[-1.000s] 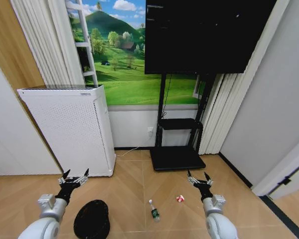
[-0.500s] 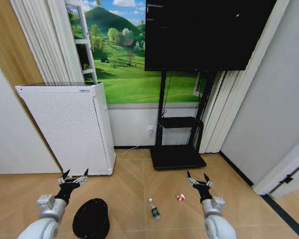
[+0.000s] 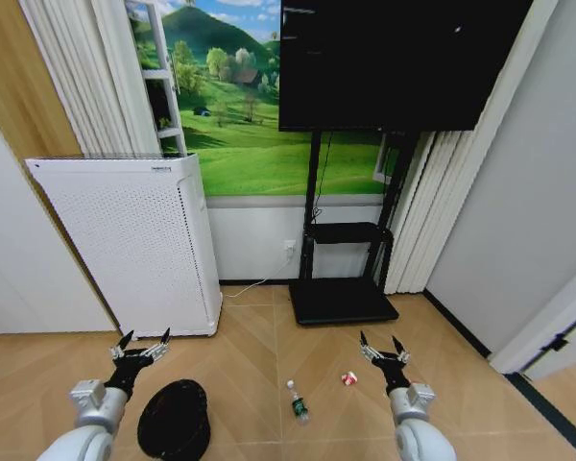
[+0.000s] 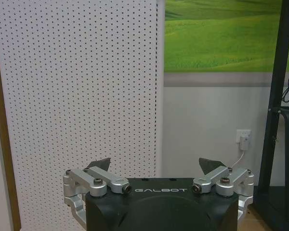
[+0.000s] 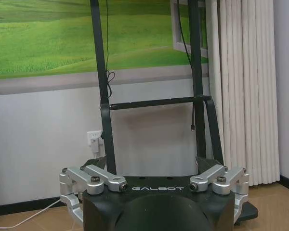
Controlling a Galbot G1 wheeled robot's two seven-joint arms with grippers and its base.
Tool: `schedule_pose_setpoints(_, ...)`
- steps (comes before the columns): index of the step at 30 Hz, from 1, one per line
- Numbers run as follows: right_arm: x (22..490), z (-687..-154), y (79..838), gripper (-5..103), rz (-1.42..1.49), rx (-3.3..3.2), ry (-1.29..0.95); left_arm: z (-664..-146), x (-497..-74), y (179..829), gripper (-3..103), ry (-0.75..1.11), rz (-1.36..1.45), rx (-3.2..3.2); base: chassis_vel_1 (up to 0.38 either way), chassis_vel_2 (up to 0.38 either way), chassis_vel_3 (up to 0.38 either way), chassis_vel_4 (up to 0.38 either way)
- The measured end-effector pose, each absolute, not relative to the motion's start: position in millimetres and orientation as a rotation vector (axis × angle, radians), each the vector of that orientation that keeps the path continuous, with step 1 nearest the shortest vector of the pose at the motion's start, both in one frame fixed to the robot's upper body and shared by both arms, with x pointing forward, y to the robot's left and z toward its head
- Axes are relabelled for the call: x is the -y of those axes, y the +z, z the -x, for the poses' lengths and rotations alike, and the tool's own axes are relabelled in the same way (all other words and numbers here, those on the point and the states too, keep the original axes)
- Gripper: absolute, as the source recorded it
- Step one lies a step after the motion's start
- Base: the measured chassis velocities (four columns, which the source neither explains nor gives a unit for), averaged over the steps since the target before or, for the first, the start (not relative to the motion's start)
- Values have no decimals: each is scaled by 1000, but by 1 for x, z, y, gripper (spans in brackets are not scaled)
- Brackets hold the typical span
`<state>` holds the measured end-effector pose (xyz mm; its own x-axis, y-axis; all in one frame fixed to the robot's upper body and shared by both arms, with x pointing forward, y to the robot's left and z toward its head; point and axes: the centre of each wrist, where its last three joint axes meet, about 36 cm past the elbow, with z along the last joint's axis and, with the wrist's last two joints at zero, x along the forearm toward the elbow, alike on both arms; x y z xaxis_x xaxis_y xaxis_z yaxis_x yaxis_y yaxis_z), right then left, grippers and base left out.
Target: Pick up the trash bin and place the garbage on the floor into it.
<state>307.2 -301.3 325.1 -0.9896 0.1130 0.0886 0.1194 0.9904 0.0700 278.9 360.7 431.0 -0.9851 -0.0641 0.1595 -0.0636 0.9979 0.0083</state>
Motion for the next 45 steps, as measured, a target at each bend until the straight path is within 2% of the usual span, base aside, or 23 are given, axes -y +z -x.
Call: schedule_pose_setpoints(45,295,-305,316,100,180,3060,-115,-278,-365,426,100,-23,-41,2960,0,0,0,0)
